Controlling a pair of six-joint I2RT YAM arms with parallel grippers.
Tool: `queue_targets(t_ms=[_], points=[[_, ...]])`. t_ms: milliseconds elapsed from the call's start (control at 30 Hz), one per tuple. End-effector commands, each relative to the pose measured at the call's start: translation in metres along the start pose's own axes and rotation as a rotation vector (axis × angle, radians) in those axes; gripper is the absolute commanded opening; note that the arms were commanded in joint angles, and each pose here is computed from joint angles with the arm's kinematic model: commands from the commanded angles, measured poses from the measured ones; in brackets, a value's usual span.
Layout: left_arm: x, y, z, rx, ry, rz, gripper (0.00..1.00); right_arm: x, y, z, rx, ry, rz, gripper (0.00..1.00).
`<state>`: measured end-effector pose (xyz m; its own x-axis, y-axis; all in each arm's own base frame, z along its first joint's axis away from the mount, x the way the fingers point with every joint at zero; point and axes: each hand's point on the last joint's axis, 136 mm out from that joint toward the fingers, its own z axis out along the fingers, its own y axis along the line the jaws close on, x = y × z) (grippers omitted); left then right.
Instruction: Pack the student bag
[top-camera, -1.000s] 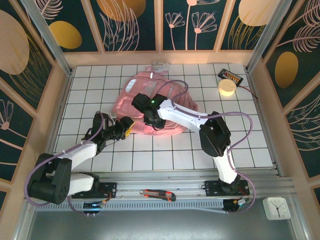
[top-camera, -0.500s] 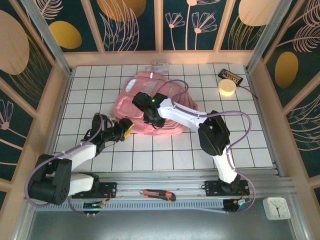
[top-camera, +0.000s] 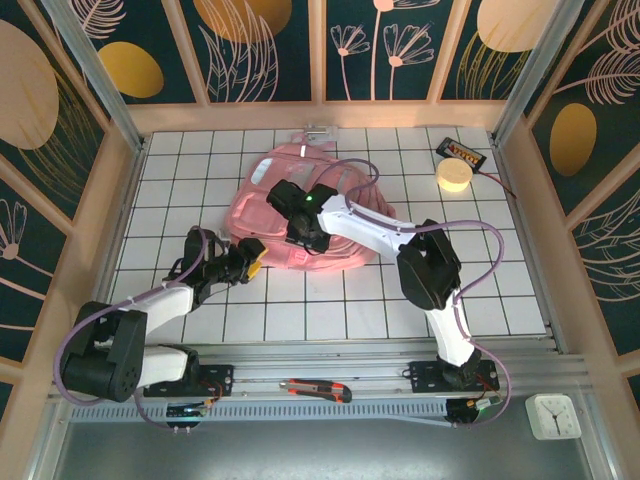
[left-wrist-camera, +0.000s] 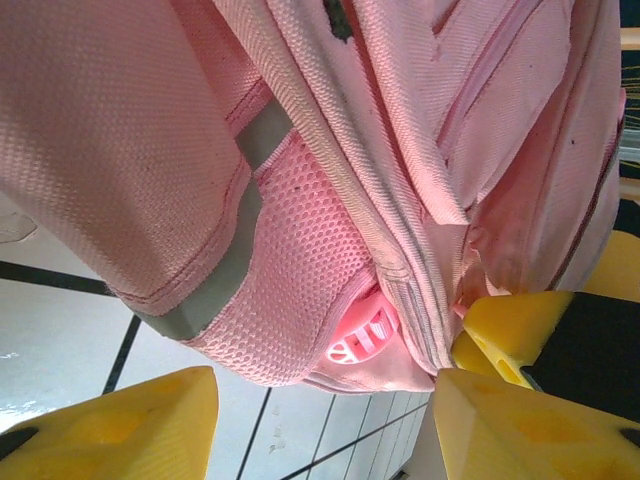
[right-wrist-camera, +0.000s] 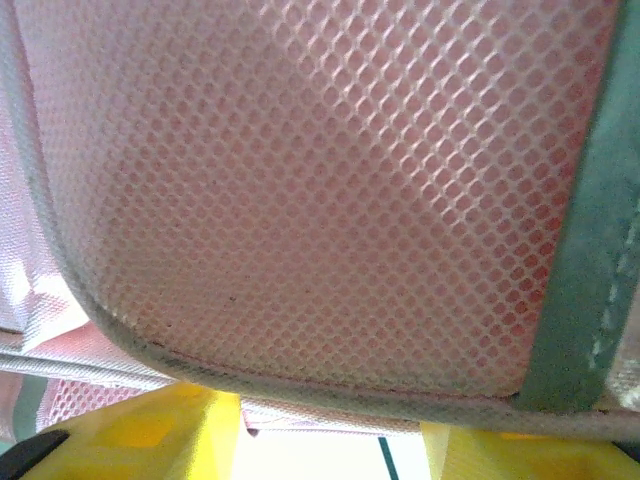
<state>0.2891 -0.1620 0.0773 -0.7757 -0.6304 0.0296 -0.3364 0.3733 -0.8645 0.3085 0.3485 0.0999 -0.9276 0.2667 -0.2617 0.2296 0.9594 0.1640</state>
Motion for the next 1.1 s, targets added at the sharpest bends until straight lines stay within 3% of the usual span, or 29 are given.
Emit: queue_targets(t_ms=[0,100,300,567,900,1067], points=[[-0.003,-0.011,0.001,0.036,0.006,-0.006,0.59,-0.012,-0.025,0.006,0.106,-0.049,0.014,0.50],[-0.005,-0.011,0.002,0.037,0.003,-0.006,0.59,-0.014,-0.030,0.007,0.127,-0.056,0.004,0.47],[-0.006,-0.010,0.003,0.036,-0.004,-0.015,0.59,-0.015,-0.036,0.005,0.138,-0.068,-0.006,0.32],[-0.005,-0.009,0.001,0.037,-0.006,-0.020,0.59,-0.018,-0.034,0.010,0.122,-0.081,-0.008,0.24],[-0.002,-0.010,-0.002,0.044,-0.003,-0.016,0.60,-0.016,-0.035,0.002,0.102,-0.079,-0.006,0.01],[-0.004,-0.017,-0.003,0.046,-0.001,0.026,0.61,-0.010,-0.040,-0.010,0.104,-0.051,-0.036,0.00]])
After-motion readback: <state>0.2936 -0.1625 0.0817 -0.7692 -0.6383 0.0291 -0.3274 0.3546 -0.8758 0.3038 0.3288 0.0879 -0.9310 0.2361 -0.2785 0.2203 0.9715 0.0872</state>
